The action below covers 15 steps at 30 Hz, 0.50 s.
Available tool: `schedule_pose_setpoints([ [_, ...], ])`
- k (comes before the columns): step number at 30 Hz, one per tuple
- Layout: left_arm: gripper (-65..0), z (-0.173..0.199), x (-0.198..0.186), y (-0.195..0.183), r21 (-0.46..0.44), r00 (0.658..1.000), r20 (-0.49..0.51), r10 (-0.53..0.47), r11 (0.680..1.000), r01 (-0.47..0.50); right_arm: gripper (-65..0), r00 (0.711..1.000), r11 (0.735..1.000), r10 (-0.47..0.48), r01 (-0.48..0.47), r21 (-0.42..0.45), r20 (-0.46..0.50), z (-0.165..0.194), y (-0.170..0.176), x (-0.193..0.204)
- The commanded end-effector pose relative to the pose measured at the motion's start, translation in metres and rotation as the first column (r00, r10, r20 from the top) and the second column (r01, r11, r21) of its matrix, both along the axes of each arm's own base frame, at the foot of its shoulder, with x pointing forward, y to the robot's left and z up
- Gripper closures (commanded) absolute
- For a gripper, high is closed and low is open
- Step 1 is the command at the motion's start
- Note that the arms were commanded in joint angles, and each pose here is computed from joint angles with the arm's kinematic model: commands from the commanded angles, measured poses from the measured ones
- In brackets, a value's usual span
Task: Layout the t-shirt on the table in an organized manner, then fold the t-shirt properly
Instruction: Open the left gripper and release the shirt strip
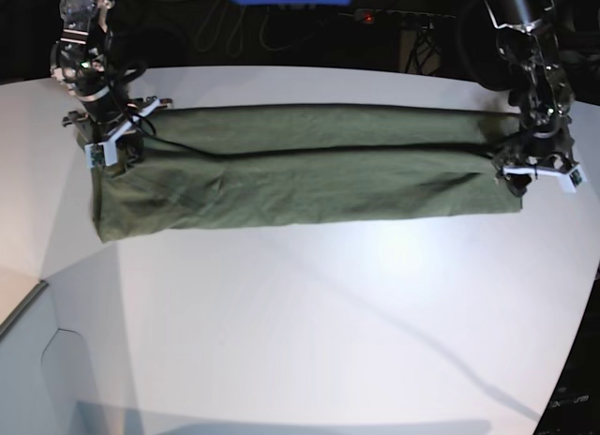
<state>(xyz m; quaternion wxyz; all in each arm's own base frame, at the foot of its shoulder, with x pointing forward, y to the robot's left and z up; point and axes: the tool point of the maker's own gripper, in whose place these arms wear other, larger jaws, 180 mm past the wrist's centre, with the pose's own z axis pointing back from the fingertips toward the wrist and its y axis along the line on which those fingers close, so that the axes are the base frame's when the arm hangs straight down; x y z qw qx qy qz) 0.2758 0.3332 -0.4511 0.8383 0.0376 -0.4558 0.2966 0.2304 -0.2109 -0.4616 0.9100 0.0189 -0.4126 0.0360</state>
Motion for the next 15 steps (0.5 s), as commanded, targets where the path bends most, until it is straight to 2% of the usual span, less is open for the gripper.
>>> schedule_pose_setpoints([
  [1,-48.2,0.011,0.003,0.008,0.03,1.0,0.031,-0.001,1.0,0.0,0.0,0.999,1.0,-0.005,0.005,-0.007,0.045,0.01,-0.004,0.008],
  [3,-49.9,0.011,0.002,0.006,0.031,1.0,0.031,-0.004,1.0,0.003,0.0,0.999,1.0,-0.005,0.005,-0.007,0.052,0.012,-0.004,0.012],
  [15,-49.9,-0.004,-0.019,-0.001,0.014,1.0,-0.013,-0.001,1.0,0.001,0.0,0.998,1.0,-0.006,0.006,-0.004,0.058,0.013,-0.003,0.016],
])
